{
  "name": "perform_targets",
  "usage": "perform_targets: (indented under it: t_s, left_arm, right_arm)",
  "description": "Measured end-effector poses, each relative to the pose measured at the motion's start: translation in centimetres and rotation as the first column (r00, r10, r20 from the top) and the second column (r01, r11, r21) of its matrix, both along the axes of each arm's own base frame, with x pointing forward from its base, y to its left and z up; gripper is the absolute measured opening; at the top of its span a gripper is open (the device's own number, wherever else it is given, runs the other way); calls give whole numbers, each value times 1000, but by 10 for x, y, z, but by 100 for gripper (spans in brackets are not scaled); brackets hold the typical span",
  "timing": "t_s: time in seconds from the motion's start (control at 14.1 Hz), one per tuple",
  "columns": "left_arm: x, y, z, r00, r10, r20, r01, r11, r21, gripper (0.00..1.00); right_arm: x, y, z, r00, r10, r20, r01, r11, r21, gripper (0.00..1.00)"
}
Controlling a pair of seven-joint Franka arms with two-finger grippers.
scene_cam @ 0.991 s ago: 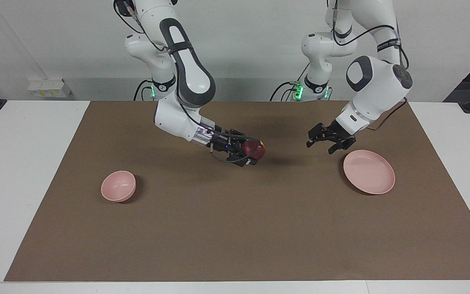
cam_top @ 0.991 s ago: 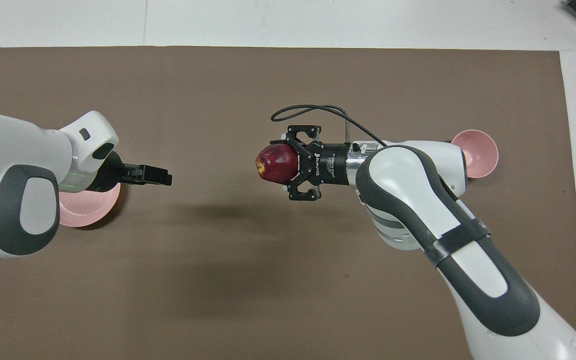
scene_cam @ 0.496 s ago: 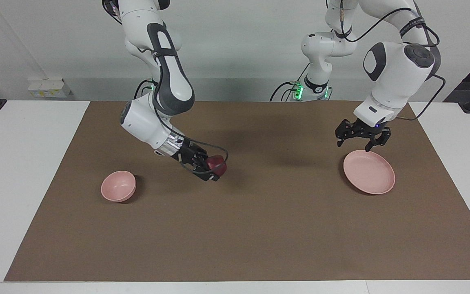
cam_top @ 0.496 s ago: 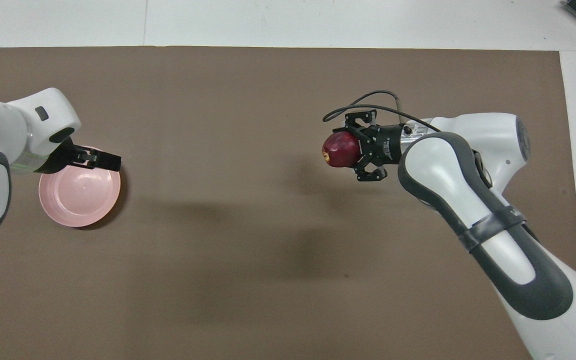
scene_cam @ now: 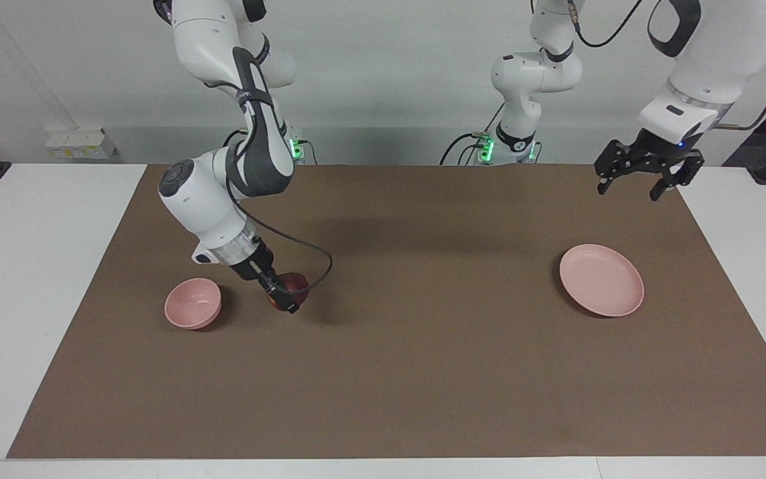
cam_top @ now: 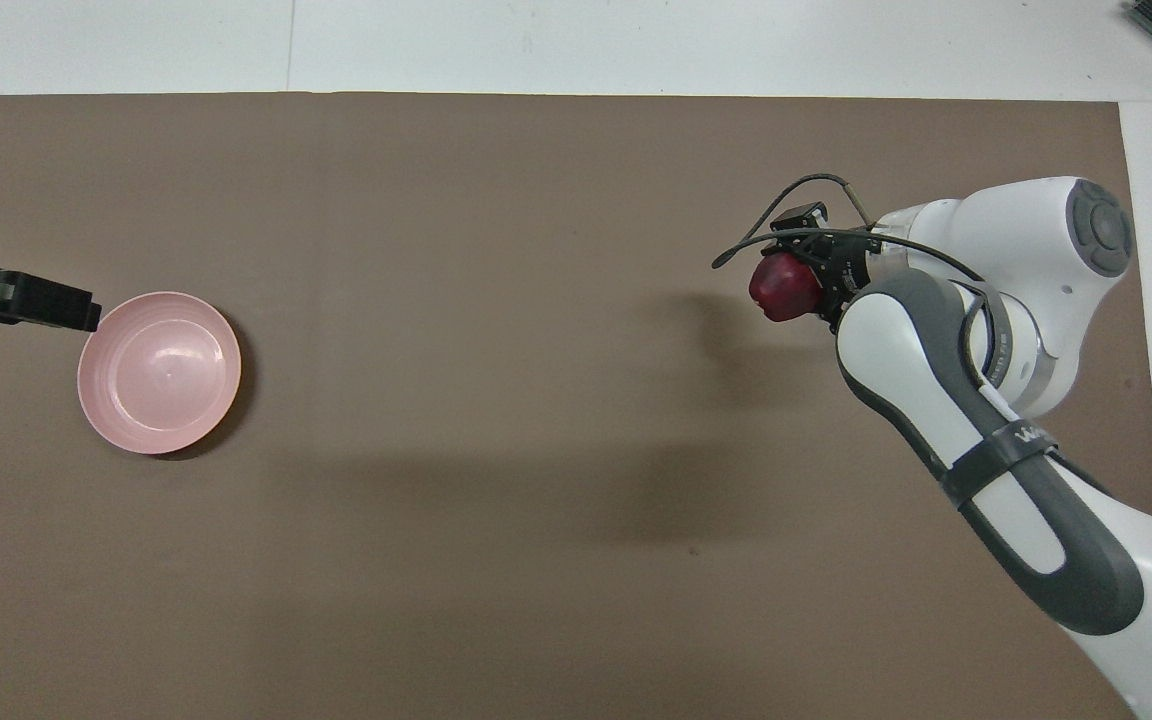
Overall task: Move apple from plate to bowl
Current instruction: 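Lower the apple into the small pink bowl with the right gripper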
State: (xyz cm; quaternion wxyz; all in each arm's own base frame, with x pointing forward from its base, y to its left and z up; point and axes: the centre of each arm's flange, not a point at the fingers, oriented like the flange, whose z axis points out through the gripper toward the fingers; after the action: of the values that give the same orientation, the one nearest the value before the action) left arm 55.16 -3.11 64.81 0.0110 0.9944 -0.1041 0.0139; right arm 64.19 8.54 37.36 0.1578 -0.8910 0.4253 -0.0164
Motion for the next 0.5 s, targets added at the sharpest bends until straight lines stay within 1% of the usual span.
perform_targets:
  t_s: [0.14, 0.28, 0.5]
  left_arm:
    - [-7, 9, 13, 1000, 4, -28, -4, 1000, 2, 100]
    - [-11, 17, 16, 999, -4, -49, 4, 1000, 2, 100]
    - [-12, 22, 16, 998, -14, -57, 14, 1000, 1, 100]
  right_arm:
    - [2, -19, -2, 999, 47, 9, -46, 993, -110, 79]
    - [3, -43, -3, 997, 76, 10, -73, 977, -203, 79]
    - [4, -88, -7, 996, 91, 0, -86, 945, -317, 79]
